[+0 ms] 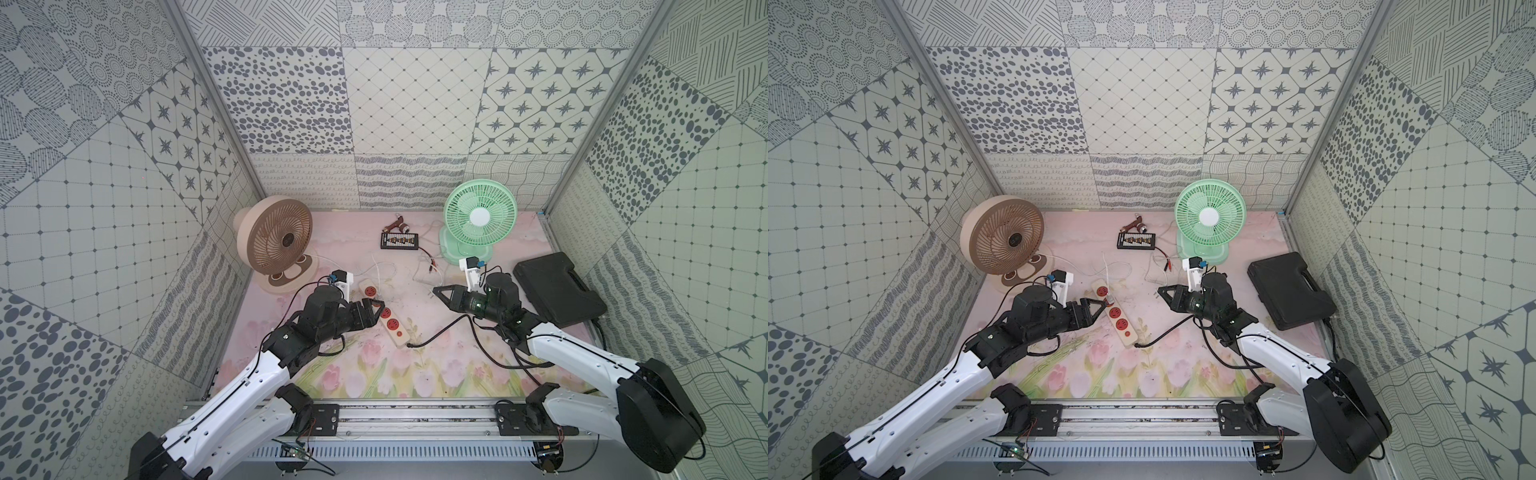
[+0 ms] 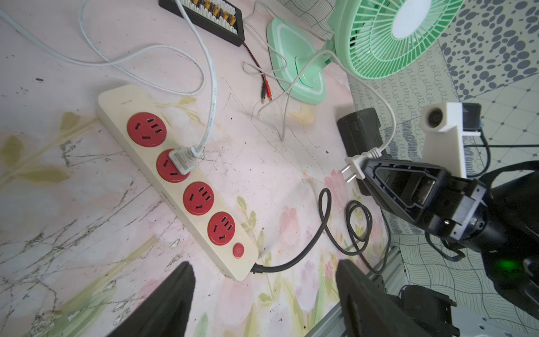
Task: Plug the desk fan into the power strip
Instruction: Insert the plug into the socket.
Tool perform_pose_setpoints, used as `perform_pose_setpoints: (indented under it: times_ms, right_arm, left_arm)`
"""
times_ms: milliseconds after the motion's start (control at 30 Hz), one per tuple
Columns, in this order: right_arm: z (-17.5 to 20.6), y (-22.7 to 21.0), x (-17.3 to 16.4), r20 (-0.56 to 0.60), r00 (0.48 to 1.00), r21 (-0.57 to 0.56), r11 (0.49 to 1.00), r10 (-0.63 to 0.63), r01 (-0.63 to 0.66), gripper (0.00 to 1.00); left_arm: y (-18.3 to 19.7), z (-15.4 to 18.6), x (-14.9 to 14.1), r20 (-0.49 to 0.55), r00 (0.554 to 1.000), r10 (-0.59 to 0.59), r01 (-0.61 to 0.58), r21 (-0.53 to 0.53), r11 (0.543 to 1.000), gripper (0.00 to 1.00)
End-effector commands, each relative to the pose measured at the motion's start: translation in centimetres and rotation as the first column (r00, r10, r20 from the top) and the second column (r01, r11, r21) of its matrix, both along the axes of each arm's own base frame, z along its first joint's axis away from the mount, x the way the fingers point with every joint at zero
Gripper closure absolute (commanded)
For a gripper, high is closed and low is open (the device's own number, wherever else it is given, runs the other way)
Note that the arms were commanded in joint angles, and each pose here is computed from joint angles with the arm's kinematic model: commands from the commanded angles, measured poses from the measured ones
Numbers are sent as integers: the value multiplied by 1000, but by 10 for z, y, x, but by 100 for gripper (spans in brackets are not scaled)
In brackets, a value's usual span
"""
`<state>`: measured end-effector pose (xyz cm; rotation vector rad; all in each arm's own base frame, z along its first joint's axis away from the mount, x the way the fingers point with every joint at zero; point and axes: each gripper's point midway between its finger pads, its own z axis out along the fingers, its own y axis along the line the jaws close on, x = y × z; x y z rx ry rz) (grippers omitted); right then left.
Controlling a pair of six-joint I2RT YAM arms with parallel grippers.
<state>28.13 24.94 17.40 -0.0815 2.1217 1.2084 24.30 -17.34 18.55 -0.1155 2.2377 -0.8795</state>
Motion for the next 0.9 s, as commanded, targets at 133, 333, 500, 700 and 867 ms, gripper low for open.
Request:
perform_pose_setpoints:
  times_ms: [133,333,500,700,867]
  right_arm:
    - [26,13,5,175,984,-23,1000,18,-14,100]
    - [18,16,5,192,981,-57,998,16,-5,100]
    - [11,24,5,182,983,-74,997,29,-16,100]
    - [3,41,1,179,982,-109,993,69,-50,100]
    - [-4,53,2,181,980,-152,986,88,-60,100]
  left_arm:
    - [28,2,22,164,975,147,-154,32,988,13]
    - [34,-3,23,160,971,177,-187,53,981,12]
    - [42,-6,25,166,963,212,-226,69,972,10]
    - [53,-12,27,125,950,285,-297,93,950,2]
    - [57,-19,31,95,941,325,-335,110,936,1]
